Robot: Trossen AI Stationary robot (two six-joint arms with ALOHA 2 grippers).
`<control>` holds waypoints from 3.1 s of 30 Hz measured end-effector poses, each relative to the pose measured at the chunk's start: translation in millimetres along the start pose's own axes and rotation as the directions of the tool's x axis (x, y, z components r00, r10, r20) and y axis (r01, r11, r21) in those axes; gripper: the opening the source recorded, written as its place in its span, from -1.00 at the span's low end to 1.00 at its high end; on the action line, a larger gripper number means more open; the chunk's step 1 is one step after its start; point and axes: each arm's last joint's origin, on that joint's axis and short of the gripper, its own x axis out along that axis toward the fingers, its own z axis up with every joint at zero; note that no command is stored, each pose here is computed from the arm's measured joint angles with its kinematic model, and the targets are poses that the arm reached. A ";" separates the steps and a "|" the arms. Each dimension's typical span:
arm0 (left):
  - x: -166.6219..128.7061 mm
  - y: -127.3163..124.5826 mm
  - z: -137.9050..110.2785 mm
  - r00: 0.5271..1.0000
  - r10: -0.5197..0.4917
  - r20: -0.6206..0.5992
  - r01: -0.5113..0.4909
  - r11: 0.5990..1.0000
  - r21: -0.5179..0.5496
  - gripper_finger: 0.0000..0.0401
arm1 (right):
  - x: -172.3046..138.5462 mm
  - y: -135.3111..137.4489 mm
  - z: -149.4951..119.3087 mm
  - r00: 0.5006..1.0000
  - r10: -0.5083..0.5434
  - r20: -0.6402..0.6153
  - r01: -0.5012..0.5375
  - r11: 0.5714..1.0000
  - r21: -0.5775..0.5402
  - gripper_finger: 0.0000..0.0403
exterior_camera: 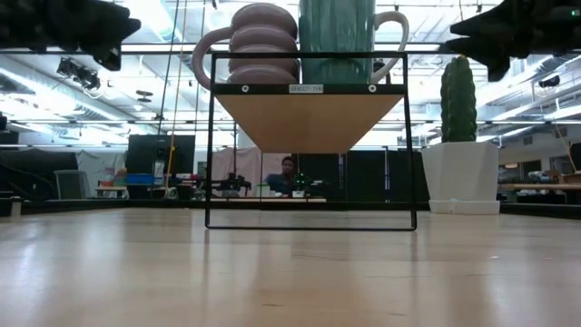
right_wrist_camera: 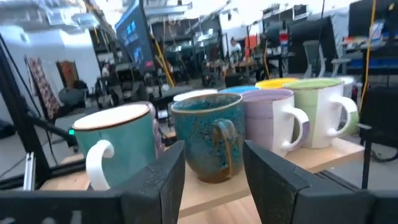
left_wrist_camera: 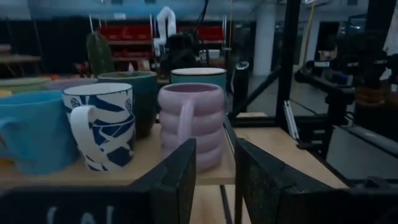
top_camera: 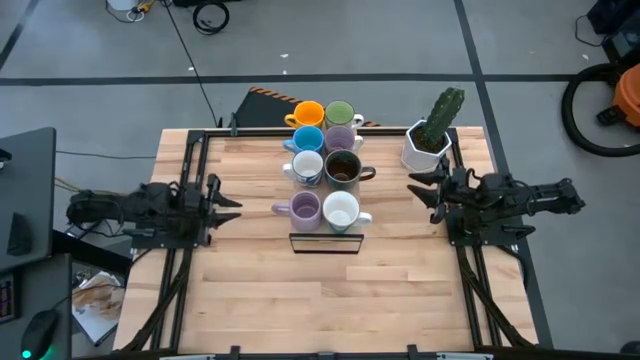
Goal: Place coffee mugs
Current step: Return to Home Position
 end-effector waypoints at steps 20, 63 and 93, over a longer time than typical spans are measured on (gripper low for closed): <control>-0.3 -4.0 -41.3 0.987 -0.139 0.079 0.141 0.990 -0.011 -0.42 | -0.9 -9.2 -53.2 0.995 -0.061 0.077 0.050 0.989 0.140 -0.17; -0.1 -3.9 -41.5 0.988 -0.135 0.078 0.136 0.991 -0.010 -0.42 | -0.8 -9.2 -53.3 0.995 -0.059 0.076 0.048 0.989 0.139 -0.17; -0.1 -3.9 -41.4 0.988 -0.135 0.078 0.136 0.991 -0.010 -0.42 | -0.8 -9.2 -53.3 0.995 -0.059 0.076 0.048 0.989 0.139 -0.17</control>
